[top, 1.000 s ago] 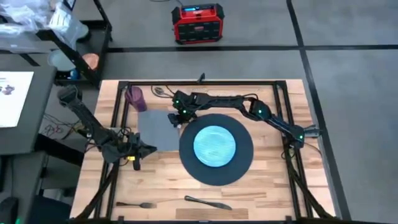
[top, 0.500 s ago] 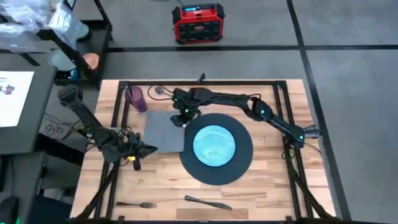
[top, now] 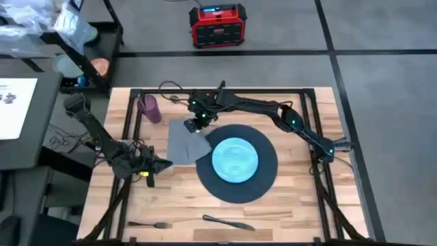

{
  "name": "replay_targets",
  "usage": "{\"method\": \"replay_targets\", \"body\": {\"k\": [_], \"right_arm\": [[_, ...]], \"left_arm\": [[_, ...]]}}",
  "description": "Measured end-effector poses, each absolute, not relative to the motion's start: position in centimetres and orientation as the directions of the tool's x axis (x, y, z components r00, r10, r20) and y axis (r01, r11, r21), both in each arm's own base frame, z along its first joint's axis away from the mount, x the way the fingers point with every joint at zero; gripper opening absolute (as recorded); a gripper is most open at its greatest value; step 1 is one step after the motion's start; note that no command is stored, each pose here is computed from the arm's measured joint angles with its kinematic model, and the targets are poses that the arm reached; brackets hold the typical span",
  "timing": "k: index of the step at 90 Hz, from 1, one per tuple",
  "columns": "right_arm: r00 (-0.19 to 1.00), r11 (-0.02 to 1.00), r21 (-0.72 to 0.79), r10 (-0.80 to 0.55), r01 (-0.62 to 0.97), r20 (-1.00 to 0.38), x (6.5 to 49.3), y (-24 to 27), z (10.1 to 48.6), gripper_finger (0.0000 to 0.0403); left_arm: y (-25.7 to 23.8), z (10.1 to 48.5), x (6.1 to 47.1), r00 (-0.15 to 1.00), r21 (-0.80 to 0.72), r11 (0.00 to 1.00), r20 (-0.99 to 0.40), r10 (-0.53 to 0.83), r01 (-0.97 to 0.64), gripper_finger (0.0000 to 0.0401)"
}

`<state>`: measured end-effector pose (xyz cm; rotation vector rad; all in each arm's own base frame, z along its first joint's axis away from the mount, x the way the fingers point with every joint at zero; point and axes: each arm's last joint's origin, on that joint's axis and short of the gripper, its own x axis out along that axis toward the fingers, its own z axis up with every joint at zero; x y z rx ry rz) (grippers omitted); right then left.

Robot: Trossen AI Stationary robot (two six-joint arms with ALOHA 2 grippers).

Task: Set table place
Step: Fold the gray napkin

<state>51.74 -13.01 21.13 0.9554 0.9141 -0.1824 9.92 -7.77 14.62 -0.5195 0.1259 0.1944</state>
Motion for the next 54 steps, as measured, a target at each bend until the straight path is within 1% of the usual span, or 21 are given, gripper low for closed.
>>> {"method": "replay_targets", "body": {"k": [7,18,30,43,54], "right_arm": [[0.641,0.578,0.647,0.258,0.497,-0.723,52.4,-13.1,19.8,0.0],[0.631,0.545,0.663,0.284,0.513,-0.722,52.7,-13.3,18.4,0.0],[0.64,0.55,0.667,0.282,0.503,-0.715,52.8,-13.3,18.5,0.0],[0.686,0.558,0.701,0.291,0.445,-0.667,53.2,-13.4,19.1,0.0006],[0.72,0.546,0.746,0.331,0.382,-0.61,53.6,-13.4,19.8,0.0013]], "left_arm": [[-7.8,14.6,9.9,0.974,-0.481,0.85,-0.168,0.152,-0.216,0.0],[-7.8,14.6,9.9,0.974,-0.481,0.85,-0.168,0.152,-0.216,0.0],[-7.8,14.6,9.9,0.974,-0.478,0.851,-0.17,0.153,-0.217,0.0],[-7.8,14.6,9.9,0.973,-0.476,0.852,-0.171,0.153,-0.217,0.0],[-7.8,14.6,9.9,0.974,-0.48,0.85,-0.169,0.152,-0.216,0.0]]}}
